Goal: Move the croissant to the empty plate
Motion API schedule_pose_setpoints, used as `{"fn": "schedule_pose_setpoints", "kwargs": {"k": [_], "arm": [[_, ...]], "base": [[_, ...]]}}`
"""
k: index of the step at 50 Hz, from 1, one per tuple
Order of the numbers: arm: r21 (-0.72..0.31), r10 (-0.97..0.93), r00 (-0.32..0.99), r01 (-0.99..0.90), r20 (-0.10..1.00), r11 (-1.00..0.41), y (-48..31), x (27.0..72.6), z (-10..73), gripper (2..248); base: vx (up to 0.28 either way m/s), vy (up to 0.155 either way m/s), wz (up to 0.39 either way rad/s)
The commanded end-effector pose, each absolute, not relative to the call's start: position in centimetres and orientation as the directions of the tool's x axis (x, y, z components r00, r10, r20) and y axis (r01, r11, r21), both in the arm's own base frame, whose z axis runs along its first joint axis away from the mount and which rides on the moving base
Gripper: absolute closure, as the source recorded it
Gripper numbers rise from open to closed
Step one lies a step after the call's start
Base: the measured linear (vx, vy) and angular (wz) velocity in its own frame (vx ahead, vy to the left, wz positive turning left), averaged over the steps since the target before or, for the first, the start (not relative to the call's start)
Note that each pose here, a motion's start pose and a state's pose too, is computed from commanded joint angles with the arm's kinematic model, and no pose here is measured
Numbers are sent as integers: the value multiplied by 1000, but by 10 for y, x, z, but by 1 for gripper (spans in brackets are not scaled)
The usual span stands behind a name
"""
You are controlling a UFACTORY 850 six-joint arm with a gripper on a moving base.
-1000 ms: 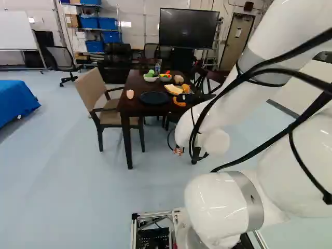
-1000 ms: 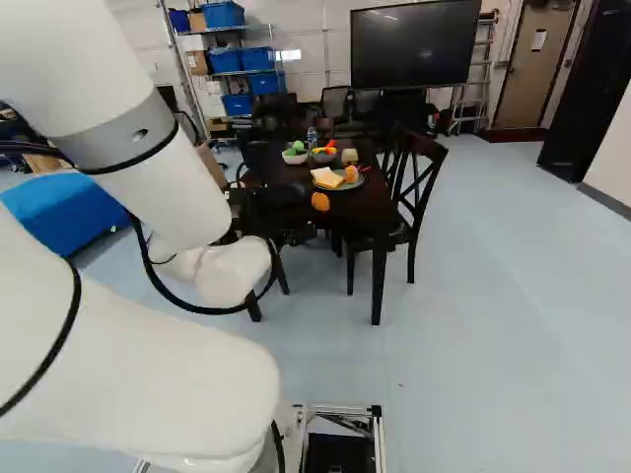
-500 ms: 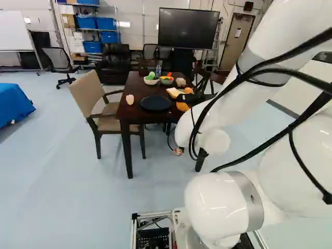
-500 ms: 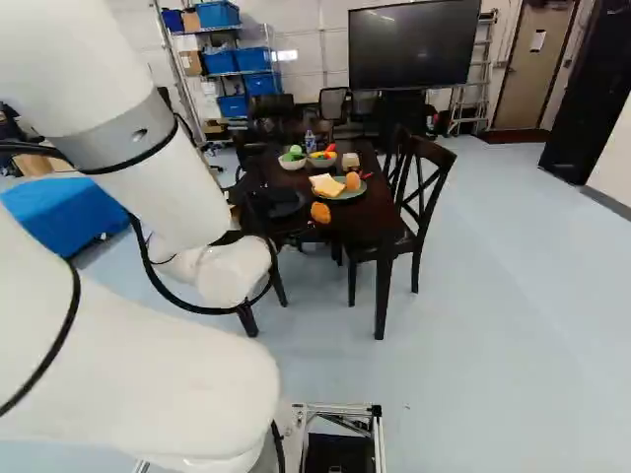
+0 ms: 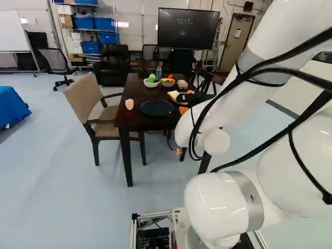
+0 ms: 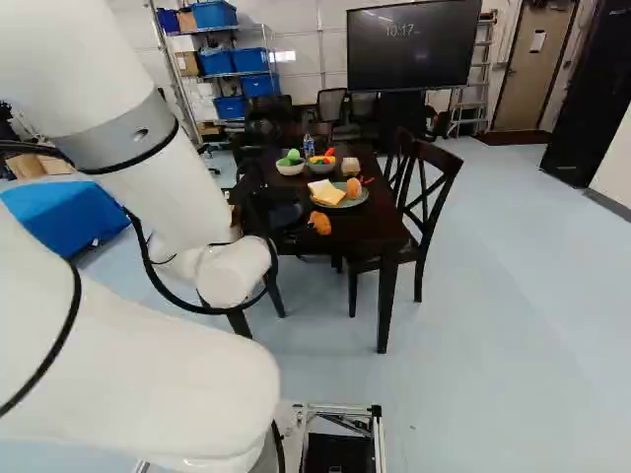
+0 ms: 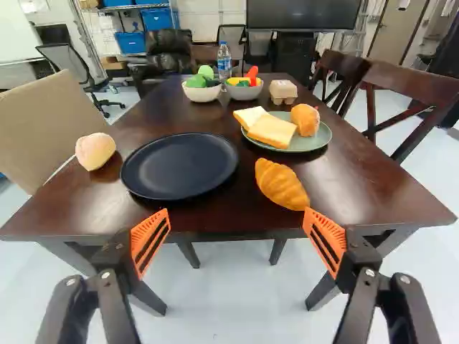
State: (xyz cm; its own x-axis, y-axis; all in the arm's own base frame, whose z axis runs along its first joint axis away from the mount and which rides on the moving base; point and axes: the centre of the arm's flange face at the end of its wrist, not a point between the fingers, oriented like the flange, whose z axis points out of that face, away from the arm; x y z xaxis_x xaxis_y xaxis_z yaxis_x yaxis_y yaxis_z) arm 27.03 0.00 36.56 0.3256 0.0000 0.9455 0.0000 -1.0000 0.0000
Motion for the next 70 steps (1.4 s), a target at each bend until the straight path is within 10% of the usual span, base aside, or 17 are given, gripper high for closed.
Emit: {"fn": "schedule_pose_setpoints", "kwargs": {"k": [70], "arm": [[0, -28, 429, -64, 903, -998, -22, 336, 394, 3]], "base": [[0, 0, 0]]}}
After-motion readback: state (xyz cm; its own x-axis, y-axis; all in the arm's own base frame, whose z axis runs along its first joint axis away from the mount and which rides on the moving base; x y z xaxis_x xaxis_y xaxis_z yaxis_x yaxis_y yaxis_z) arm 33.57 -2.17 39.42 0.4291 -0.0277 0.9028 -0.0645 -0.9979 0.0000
